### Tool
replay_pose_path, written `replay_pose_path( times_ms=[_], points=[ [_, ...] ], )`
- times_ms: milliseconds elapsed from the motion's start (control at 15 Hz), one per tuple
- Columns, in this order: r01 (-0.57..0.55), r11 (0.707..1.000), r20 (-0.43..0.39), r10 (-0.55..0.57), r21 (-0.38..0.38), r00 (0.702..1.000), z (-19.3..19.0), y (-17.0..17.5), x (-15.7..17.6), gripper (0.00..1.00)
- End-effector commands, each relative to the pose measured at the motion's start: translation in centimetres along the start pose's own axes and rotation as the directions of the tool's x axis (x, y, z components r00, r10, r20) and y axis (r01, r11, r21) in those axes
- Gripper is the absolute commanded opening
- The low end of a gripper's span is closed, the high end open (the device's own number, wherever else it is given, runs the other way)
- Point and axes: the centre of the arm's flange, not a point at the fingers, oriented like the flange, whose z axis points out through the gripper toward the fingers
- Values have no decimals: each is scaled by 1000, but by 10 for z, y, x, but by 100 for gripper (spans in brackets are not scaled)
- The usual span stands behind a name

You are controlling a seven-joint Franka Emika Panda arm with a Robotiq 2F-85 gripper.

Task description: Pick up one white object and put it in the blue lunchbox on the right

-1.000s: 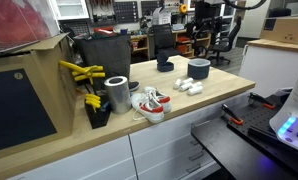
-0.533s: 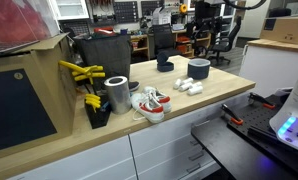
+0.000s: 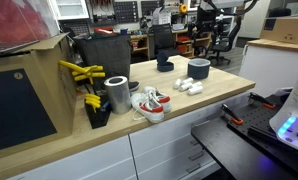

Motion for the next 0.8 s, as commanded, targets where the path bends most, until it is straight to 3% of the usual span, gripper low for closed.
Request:
replay_pose_path(
  times_ms=[0,467,600,733],
  points=[
    [-157,987,-31,158,24,987,17,4,44,100],
    [-359,931,-63,363,69,930,53,11,95,100],
    [-355,932,-12,357,71,934,53,8,102,100],
    [-338,939,-35,341,61,939,58,18,89,100]
  ],
)
